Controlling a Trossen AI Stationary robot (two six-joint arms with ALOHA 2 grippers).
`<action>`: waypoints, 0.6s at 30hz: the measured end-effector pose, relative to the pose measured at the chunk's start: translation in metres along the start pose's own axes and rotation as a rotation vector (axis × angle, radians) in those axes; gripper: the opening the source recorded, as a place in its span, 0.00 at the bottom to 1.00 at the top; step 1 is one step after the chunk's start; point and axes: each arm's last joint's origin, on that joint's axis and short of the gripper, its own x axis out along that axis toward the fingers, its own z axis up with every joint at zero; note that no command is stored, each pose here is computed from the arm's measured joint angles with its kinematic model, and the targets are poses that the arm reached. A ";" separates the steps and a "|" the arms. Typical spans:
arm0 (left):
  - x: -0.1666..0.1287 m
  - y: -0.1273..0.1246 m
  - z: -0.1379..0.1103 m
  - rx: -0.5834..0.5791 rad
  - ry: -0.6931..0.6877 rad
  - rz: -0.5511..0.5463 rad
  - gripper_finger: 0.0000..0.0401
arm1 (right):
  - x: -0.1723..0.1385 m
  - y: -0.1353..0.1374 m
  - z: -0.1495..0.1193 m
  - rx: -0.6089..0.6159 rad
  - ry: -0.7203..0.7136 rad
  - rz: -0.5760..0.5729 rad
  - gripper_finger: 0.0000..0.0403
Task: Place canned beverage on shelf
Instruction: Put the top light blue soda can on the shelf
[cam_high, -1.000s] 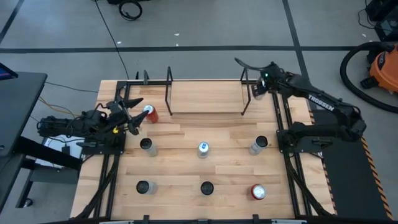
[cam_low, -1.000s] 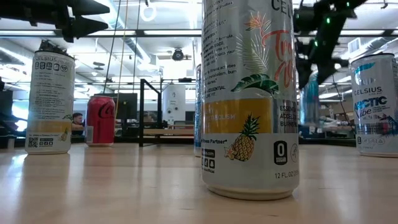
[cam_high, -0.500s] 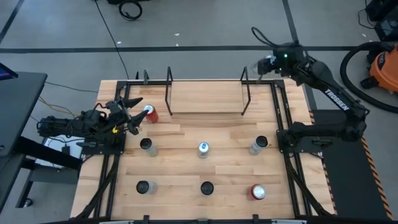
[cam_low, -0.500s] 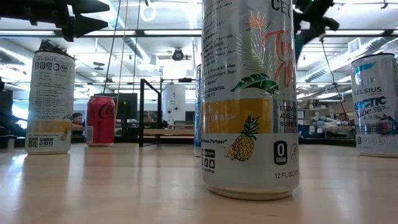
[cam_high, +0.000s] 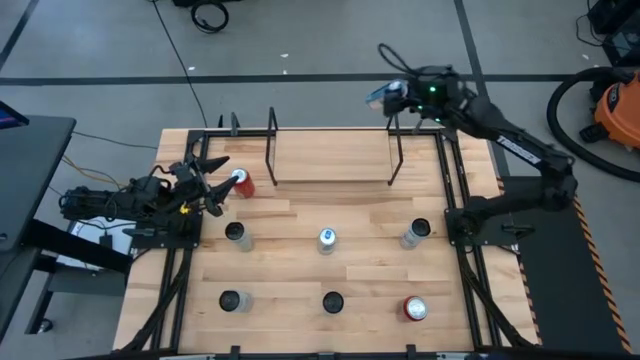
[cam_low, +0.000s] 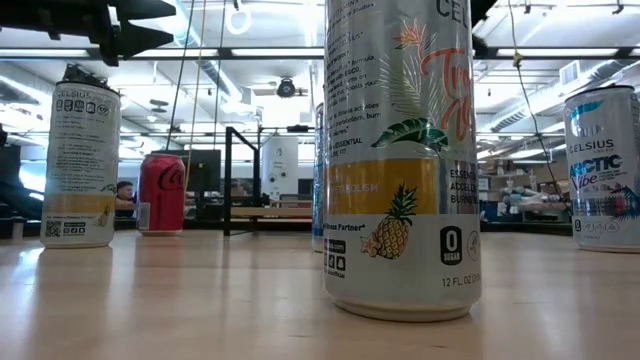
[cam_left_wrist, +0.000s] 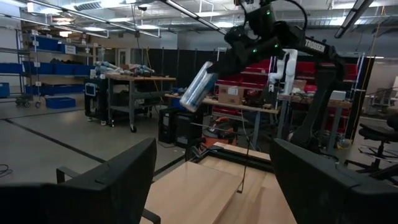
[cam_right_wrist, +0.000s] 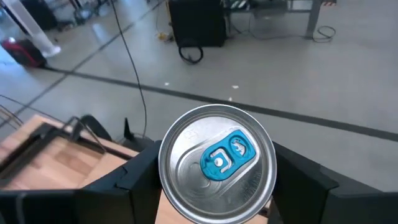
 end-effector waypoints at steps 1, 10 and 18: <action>0.000 0.000 0.000 0.002 0.003 0.000 0.79 | 0.005 0.001 -0.002 -0.004 0.012 -0.006 0.62; 0.000 0.000 -0.001 0.006 0.009 0.000 0.79 | 0.045 0.010 -0.015 -0.060 0.148 -0.076 0.62; 0.000 0.000 -0.001 0.006 0.008 0.000 0.79 | 0.073 0.022 -0.016 -0.161 0.322 -0.150 0.62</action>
